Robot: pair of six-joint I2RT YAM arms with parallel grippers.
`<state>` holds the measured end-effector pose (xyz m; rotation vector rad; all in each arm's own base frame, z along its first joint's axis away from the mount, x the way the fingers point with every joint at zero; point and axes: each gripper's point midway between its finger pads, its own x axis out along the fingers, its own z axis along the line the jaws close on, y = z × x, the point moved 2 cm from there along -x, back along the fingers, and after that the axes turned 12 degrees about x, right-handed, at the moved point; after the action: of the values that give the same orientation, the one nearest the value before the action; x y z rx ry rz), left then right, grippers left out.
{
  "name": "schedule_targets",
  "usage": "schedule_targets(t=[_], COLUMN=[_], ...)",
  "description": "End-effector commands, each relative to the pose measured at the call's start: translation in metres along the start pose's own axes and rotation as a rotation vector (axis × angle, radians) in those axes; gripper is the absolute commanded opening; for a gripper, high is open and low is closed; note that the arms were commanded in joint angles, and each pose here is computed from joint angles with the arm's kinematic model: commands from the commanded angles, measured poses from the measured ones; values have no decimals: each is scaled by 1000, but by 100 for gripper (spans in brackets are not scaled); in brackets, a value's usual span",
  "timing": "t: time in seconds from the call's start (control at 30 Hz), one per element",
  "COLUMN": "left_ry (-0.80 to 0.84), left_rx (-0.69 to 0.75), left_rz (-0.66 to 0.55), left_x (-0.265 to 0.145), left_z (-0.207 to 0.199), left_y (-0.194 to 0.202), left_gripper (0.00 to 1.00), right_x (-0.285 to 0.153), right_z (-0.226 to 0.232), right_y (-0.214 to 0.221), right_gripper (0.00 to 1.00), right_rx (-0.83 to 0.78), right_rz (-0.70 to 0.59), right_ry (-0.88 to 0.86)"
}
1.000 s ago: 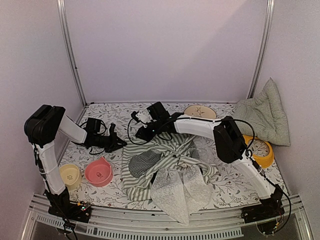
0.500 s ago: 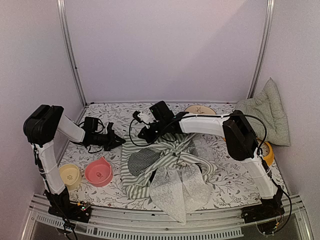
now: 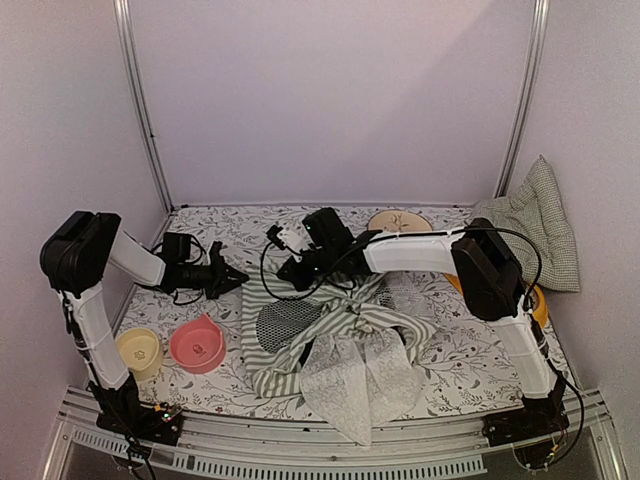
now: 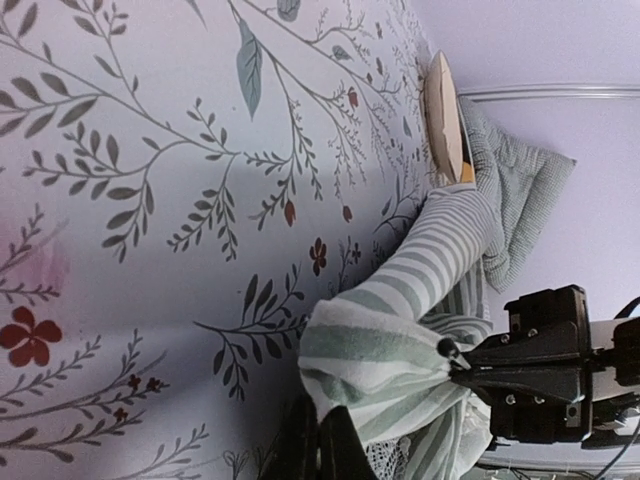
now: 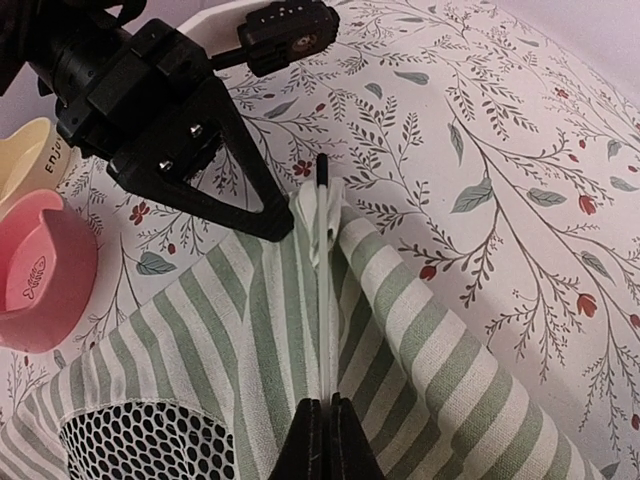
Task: Set up the pet tent
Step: Pass from the right arm to the left
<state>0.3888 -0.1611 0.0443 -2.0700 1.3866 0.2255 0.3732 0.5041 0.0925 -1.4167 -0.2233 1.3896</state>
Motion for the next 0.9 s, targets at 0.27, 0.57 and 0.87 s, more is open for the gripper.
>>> schedule_targets(t=[0.27, 0.57, 0.87], left_ry=[-208, -130, -188], left_rx=[-136, -2, -70], left_rz=[-288, -172, -184], left_x=[-65, -35, -42], left_z=[72, 34, 51], left_y=[-48, -35, -16], left_gripper=[0, 0, 0], right_x=[-29, -13, -60], right_z=[-12, -5, -35], right_y=[19, 49, 141], right_gripper=[0, 0, 0], right_rx=[36, 42, 116], right_rz=[103, 206, 353], right_ry=[69, -27, 104])
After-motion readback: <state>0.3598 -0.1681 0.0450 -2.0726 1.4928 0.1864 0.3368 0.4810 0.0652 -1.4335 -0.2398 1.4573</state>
